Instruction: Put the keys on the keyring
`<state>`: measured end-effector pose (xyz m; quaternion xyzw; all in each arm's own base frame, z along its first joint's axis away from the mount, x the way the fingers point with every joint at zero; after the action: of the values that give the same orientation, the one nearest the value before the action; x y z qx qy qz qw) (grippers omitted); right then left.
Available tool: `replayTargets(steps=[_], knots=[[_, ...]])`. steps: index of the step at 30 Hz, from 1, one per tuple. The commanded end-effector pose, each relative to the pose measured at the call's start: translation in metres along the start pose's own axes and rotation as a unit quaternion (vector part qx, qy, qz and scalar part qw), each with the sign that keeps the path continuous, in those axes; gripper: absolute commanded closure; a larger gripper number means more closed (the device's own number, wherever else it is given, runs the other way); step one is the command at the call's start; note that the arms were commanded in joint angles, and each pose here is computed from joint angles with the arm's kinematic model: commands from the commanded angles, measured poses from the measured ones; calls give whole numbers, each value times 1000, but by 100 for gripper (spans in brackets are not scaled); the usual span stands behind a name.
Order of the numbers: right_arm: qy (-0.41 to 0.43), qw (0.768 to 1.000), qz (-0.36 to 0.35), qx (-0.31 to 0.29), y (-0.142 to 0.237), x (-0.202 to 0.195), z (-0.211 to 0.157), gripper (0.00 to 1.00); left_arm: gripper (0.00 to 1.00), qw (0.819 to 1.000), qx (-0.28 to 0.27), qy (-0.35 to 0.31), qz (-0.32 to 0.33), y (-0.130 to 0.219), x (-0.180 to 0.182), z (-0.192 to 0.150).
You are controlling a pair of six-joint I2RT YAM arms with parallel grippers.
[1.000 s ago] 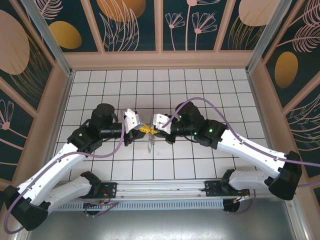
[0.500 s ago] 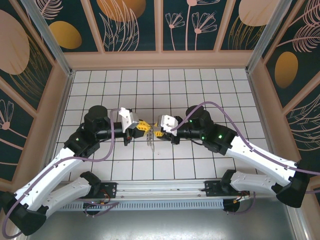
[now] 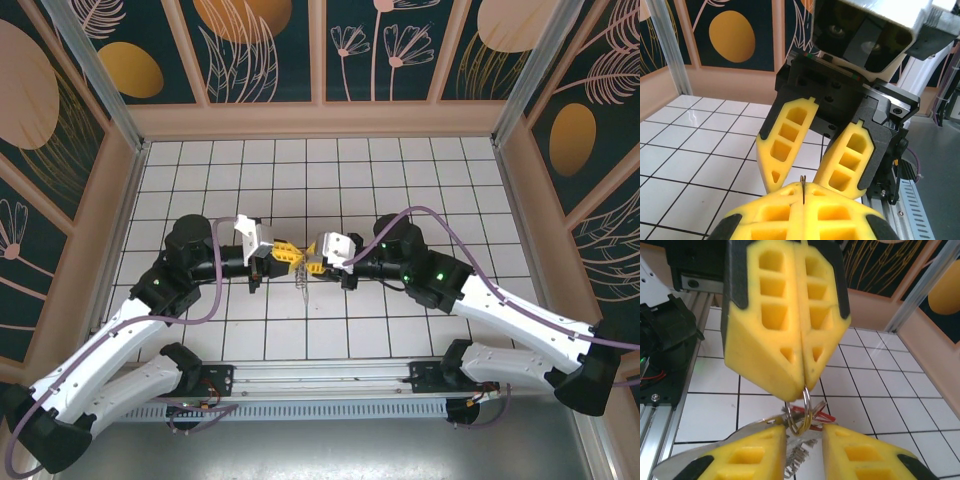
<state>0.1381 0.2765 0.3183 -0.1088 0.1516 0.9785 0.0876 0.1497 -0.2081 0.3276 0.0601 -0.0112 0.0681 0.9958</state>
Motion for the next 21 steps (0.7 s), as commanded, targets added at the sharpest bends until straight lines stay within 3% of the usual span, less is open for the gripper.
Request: replayTargets(steps=[1,8,21], knots=[[15,999,9,-35,1,5,10,79,100,999,-30,-15,-15,3,-5,10],[16,999,14,-33,-2,7,8,91,100,999,-46,-12,-24,4,-9,12],[31,999,28,-21,-16,16,7,85,100,996,-80,-8,-36,7,-14,18]])
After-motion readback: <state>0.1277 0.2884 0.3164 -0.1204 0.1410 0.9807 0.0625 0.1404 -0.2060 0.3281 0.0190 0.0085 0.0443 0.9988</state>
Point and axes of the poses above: each hand's point on the last joint's axis, 136 mm out from that joint toward the fingers, its own y axis back along the fingers, its own x axis along the line the jaws close on, z = x × y, the point moved 6 cm from there along y, back along the fingers, and after that the axes turned 5 degrees about -y, right-handed, at the moved point
